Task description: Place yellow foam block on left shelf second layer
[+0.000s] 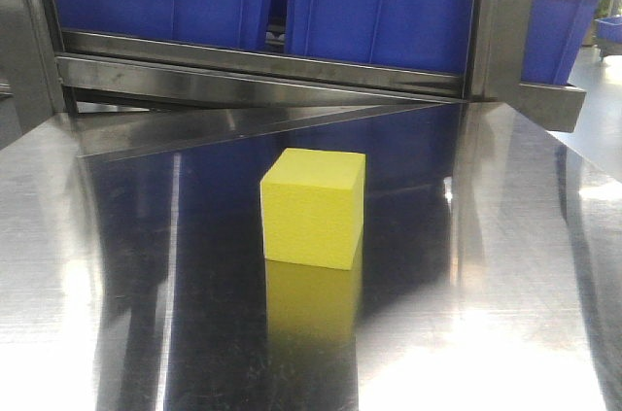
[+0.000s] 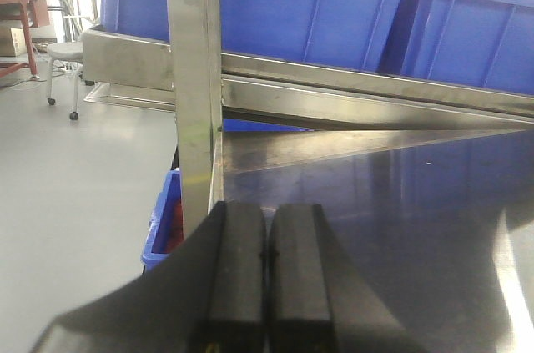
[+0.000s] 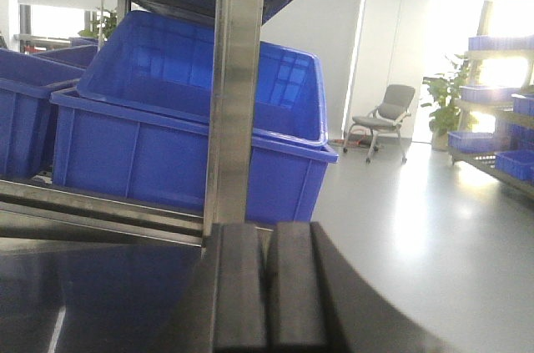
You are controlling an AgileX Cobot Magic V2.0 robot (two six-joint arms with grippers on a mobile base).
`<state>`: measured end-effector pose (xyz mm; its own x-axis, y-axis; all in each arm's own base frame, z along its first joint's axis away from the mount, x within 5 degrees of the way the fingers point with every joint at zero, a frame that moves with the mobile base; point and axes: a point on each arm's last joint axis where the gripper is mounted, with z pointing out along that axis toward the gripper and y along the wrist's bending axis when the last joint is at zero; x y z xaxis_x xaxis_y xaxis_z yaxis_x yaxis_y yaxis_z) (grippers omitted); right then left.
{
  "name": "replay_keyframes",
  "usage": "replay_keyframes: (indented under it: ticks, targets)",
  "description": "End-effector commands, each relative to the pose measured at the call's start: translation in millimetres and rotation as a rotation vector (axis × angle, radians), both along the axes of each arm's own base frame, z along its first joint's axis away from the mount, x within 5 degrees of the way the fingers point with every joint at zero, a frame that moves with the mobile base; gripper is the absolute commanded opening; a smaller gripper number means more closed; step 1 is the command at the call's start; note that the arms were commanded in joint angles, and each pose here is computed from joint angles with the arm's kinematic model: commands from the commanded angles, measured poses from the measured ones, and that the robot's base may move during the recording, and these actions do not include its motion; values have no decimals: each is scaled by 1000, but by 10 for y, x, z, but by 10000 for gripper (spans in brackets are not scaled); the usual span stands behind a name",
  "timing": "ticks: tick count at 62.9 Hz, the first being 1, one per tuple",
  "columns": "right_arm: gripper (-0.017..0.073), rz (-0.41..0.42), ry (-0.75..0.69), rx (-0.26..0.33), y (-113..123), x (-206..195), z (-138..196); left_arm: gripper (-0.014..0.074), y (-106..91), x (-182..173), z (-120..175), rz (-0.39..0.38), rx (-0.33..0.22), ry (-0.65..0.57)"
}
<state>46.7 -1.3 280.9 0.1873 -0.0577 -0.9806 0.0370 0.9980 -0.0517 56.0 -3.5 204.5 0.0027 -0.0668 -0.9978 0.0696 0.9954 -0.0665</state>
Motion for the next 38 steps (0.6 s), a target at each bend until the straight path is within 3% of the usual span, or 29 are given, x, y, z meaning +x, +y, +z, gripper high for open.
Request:
replay_keyframes:
  ticks: [1, 15, 20, 27, 32, 38]
  targets:
    - [56, 3, 5, 13, -1, 73, 299, 137, -12, -2, -11, -15, -16, -67]
    - [92, 41, 288, 106, 23, 376, 625, 137, -12, -3, -6, -15, -16, -72]
    - [204, 66, 370, 130, 48, 470, 734, 137, -12, -2, -11, -15, -16, -67]
    - [469, 117, 472, 120, 108, 642, 833, 137, -12, -2, -11, -15, -16, -67]
    - [594, 158, 548, 107, 168, 759, 882, 137, -12, -2, -11, -15, -16, -67]
    - [627, 200, 626, 84, 251, 944, 906, 137, -12, -2, -11, -15, -16, -67]
